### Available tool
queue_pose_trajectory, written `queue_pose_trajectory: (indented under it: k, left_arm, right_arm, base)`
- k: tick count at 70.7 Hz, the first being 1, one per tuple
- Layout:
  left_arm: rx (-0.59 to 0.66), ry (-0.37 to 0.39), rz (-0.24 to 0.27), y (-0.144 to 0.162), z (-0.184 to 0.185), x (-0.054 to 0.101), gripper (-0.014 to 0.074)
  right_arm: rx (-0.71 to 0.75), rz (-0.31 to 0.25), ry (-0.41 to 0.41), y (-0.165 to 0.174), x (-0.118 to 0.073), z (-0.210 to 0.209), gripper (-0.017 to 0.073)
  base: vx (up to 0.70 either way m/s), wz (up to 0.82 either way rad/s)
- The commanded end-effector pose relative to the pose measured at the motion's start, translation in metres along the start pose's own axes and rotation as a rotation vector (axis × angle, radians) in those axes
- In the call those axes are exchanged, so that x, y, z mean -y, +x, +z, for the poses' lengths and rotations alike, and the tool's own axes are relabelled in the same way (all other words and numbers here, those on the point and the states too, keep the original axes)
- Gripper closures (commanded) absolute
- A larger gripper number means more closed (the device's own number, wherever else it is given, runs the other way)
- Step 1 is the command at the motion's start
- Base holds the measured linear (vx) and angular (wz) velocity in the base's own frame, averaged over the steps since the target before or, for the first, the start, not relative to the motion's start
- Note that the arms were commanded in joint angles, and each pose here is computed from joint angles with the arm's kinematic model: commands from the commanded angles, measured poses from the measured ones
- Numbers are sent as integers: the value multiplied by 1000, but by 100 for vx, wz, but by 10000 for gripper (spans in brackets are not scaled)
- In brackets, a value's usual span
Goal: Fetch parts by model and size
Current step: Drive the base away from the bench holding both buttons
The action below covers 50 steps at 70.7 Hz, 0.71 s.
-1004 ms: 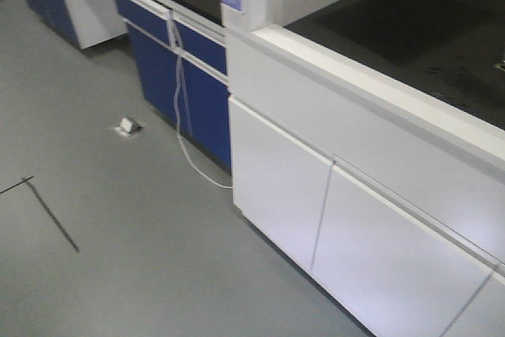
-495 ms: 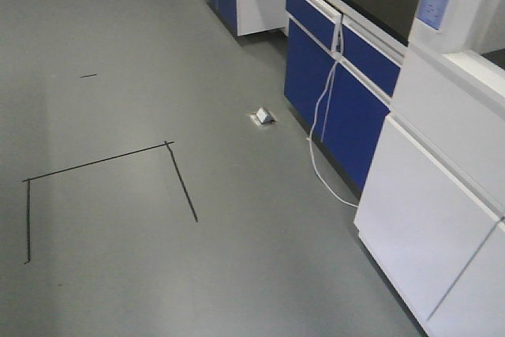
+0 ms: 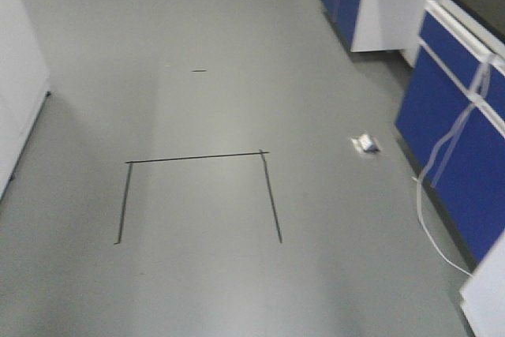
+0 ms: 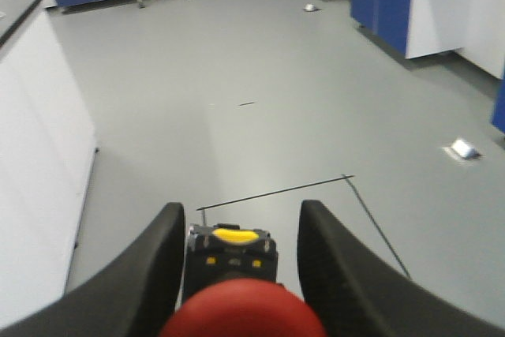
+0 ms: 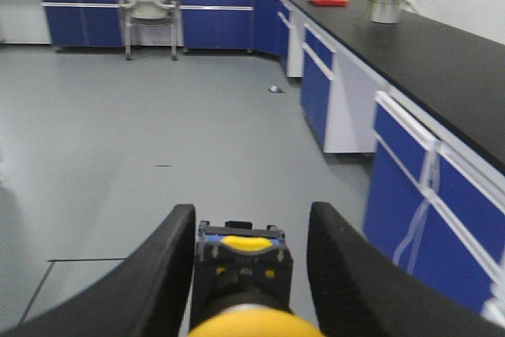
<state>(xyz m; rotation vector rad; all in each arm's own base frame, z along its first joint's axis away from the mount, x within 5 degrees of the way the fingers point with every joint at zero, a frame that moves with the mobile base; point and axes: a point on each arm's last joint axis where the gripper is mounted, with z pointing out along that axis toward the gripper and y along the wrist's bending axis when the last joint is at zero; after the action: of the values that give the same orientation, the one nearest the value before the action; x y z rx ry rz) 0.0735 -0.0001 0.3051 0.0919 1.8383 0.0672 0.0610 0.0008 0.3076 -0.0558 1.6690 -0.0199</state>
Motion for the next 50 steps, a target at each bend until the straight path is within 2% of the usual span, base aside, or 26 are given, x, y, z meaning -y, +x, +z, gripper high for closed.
queue_pose_trajectory:
  k: [1,23,50]
  left_arm:
    - [96,-2,-1,-15,-2,-1,598]
    - [96,-2,-1,-15,-2,-1,598]
    - [96,-2,-1,-15,-2,-1,598]
  right_arm:
    - [105,-6,11,-16,1,-2,568]
    - [104,-6,11,-16,1,-2,568]
    - [104,-6,11,-16,1,-2,568]
  base:
    - [25,51]
    - [29,38]
    - [39,8]
